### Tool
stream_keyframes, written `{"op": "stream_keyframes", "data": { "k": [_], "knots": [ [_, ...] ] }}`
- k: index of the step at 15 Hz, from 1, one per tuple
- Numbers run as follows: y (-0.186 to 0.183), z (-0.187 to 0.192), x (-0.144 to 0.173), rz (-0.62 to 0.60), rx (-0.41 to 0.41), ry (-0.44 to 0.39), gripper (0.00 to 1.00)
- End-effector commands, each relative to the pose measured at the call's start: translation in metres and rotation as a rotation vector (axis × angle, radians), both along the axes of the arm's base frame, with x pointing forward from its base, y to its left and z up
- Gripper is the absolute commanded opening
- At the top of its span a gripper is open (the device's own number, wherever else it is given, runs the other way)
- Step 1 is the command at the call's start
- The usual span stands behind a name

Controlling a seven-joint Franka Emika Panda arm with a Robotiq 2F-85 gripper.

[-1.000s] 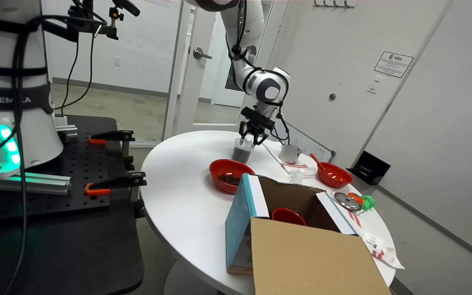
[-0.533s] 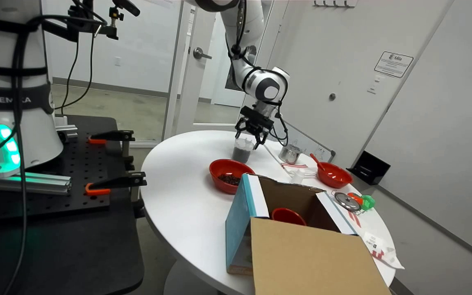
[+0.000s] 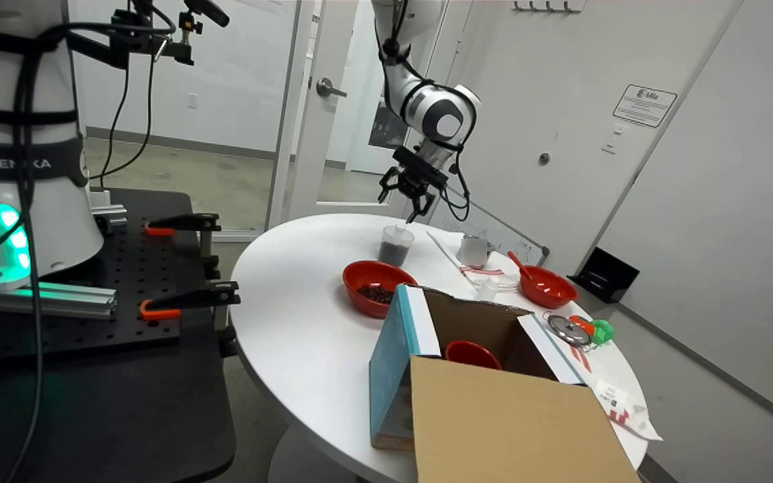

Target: Pour some contents from the jug into the red bowl

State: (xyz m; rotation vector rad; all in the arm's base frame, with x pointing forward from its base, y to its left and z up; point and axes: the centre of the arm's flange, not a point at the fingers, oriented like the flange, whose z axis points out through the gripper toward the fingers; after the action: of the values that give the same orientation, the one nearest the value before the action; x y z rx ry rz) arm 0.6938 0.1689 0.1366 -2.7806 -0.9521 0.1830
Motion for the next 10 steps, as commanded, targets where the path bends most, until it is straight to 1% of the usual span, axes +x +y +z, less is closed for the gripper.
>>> {"op": "stream_keyframes", "data": {
  "k": [1,3,7,8,10],
  "knots": [
    [-0.019,0.042,-0.037,0.021,0.067,0.027,1.0],
    [-0.024,0.053,-0.044,0.026,0.095,0.02,1.0],
    [-0.039,0.065,-0.07,0.058,0.164,0.054,1.0],
    [-0.026,0.052,-0.039,0.034,0.124,0.041,1.0],
    [-0.031,0.053,-0.041,0.033,0.123,0.042,1.0]
  ]
}}
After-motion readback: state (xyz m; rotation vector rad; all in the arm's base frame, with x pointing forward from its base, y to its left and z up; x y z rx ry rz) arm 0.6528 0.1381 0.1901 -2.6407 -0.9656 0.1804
